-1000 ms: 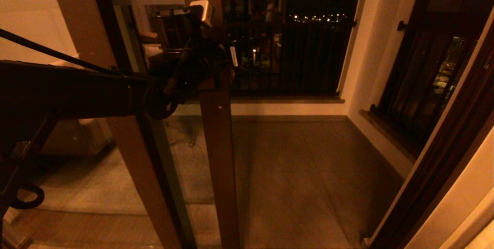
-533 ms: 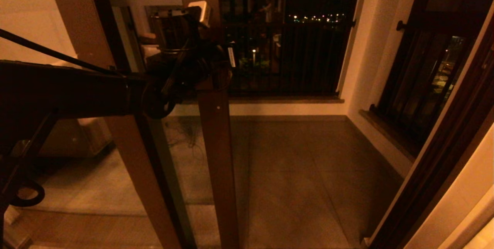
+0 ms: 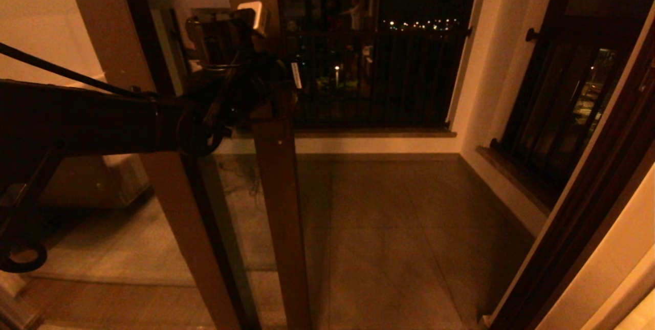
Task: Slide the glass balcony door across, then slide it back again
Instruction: Open the slid door
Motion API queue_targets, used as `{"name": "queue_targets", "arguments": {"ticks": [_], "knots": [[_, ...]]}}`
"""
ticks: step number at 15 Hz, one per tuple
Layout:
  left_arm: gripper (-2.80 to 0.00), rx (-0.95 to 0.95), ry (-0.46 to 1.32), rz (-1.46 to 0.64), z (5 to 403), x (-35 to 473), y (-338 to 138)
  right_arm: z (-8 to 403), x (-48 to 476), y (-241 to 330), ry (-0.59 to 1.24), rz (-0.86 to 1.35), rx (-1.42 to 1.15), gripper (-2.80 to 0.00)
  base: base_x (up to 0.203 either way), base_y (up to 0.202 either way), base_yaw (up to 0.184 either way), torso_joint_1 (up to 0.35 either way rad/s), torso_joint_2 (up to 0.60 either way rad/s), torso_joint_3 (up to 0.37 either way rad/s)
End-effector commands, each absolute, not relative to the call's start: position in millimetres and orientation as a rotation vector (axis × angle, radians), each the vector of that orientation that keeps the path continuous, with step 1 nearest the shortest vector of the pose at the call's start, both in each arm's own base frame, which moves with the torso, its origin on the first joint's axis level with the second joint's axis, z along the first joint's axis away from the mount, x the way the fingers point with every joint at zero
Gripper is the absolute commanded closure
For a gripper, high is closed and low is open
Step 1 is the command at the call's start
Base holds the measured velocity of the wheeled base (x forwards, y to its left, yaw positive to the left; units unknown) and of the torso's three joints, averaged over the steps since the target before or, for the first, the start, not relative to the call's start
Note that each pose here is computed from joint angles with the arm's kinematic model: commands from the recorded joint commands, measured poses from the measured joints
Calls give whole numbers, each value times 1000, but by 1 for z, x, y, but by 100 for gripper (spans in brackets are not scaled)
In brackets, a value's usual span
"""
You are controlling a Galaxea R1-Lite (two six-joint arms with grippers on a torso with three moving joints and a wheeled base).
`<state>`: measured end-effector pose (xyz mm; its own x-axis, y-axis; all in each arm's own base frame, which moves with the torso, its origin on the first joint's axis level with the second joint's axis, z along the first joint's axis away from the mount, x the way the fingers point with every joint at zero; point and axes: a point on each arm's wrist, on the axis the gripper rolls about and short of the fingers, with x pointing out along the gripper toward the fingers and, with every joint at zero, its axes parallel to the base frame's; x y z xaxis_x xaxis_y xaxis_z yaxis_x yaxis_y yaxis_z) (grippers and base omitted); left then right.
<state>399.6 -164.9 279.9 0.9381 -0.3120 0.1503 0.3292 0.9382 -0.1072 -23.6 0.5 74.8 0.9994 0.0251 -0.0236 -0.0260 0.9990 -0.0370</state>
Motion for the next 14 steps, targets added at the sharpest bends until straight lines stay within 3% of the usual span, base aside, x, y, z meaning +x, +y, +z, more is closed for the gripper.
{"name": "queue_targets", "arguments": {"ticks": [1,14], "knots": [[0,-133,-138,-321,282,399,-160,75,-23,1,26,27,-38,0,0,0,0,0,0,0],[0,-124,-132,-237,282,406,-123,75,-23,1,26,27,-38,0,0,0,0,0,0,0]]}}
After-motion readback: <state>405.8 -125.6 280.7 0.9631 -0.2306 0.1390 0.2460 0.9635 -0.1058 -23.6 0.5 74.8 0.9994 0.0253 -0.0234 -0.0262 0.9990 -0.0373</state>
